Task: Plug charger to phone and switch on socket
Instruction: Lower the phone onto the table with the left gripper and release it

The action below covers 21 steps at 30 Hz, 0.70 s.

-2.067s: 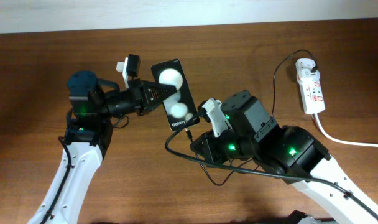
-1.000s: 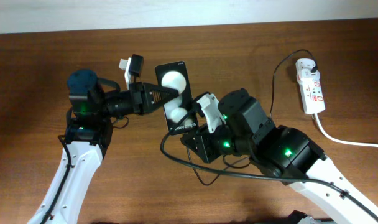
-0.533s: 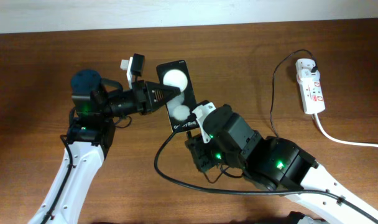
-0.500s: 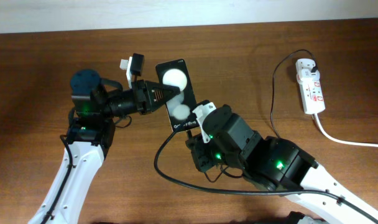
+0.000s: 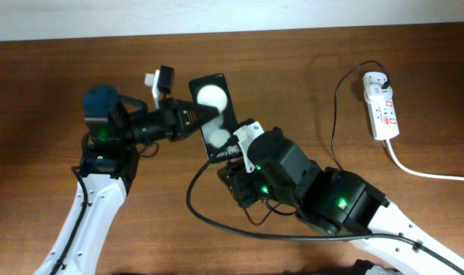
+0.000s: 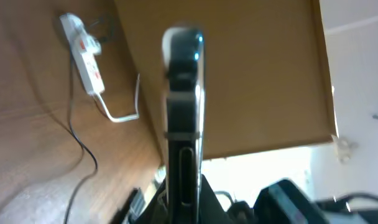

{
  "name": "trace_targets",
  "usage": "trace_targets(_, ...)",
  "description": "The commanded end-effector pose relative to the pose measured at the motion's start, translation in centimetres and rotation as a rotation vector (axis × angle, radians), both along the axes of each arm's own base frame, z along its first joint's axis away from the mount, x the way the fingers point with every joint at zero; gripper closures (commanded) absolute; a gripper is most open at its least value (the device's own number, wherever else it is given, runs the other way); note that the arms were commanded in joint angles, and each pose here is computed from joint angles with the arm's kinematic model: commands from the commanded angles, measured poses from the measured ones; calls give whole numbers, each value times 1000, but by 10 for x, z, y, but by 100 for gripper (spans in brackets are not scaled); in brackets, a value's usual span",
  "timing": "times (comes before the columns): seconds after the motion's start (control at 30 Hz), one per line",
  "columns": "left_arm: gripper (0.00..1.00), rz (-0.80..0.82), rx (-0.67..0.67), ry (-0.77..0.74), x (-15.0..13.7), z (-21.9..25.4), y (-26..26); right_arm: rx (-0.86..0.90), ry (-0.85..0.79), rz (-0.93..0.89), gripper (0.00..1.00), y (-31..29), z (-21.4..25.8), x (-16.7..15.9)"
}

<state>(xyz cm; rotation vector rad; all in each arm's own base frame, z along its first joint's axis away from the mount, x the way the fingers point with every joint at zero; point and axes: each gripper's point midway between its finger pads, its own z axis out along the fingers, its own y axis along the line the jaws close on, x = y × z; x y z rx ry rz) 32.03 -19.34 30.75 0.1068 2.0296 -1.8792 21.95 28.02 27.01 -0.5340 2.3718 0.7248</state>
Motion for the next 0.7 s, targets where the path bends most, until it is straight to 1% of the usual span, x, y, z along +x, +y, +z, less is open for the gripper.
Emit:
trace_targets(0.0, 100, -32, 12, -88, -7, 5, -7, -1, -42, -28, 51, -14, 17, -1)
trace_targets(0.07, 100, -6, 26, -131, -3, 4, -6, -5, -39, -29, 46, -26, 21, -10)
trace_targets(0.17, 100, 100, 69, -123, 15, -6, 0, 12, -55, -30, 39, -47, 36, -28)
trace_targets(0.2, 100, 126, 103, -140, 20, -14, -1, 24, -68, -32, 38, -55, 42, -34)
trace_targets(0.27, 100, 168, 167, -120, 30, -37, -10, 51, -105, -48, 33, -73, 56, -45)
trace_targets(0.4, 100, 152, 252, -66, 41, -86, -42, 52, -145, -87, 30, -107, 65, -62)
trace_targets(0.5, 100, 115, 327, -52, 63, -125, -58, 45, -139, -86, 29, -119, 63, -73)
trace_targets(0.53, 100, 98, 367, -51, 72, -136, -62, 42, -136, -86, 29, -121, 63, -74)
trace_targets(0.6, 100, 90, 496, -1, 93, -166, -66, 22, -122, -85, 28, -124, 58, -77)
trace_targets(0.67, 100, 31, 552, 64, 103, -192, -78, 17, -118, -85, 28, -124, 56, -77)
